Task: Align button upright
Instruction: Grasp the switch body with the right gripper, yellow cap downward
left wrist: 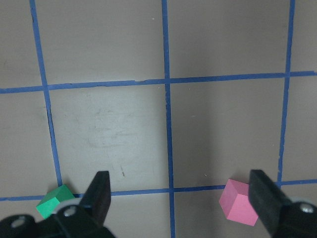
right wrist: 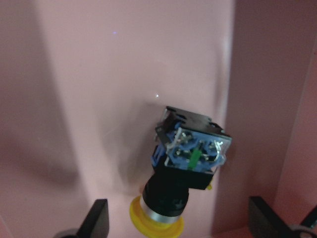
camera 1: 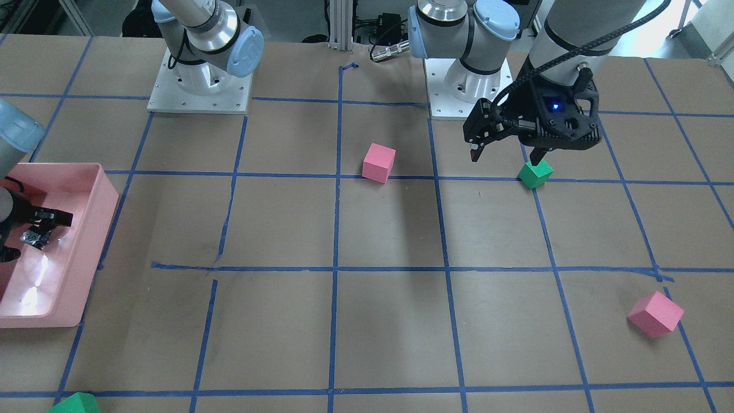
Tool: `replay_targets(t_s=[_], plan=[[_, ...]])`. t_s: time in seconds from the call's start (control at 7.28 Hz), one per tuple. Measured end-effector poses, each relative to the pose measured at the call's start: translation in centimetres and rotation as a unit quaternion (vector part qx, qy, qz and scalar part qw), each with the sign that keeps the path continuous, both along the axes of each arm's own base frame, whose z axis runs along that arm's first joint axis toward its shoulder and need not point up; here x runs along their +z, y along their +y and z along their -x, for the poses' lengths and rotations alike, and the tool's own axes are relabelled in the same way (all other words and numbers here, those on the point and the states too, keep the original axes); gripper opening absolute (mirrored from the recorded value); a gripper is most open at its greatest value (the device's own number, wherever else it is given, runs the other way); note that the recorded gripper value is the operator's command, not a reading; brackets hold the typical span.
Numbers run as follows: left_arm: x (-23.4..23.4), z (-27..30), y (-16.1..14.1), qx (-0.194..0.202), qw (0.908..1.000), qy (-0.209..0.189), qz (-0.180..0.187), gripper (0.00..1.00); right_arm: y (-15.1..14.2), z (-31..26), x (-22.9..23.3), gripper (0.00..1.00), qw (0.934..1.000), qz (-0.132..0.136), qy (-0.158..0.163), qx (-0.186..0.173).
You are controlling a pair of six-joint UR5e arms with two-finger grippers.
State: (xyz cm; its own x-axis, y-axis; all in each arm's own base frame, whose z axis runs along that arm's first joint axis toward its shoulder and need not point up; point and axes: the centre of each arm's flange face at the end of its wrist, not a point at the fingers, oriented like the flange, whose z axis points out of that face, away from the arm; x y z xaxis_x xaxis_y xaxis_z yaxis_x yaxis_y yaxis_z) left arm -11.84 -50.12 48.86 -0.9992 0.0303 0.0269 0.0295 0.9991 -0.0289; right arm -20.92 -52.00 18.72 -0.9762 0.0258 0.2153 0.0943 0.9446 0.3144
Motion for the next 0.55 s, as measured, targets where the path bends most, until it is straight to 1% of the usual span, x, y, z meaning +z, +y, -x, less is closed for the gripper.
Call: replay_targets(t_s=[0.55], plan=[[0.01,-0.05,-0.01,0.000,1.0000,0.000,0.000,1.00,0.02,0.29,-0.27,1.00,0.9999,-0.005,0.010,0.000]])
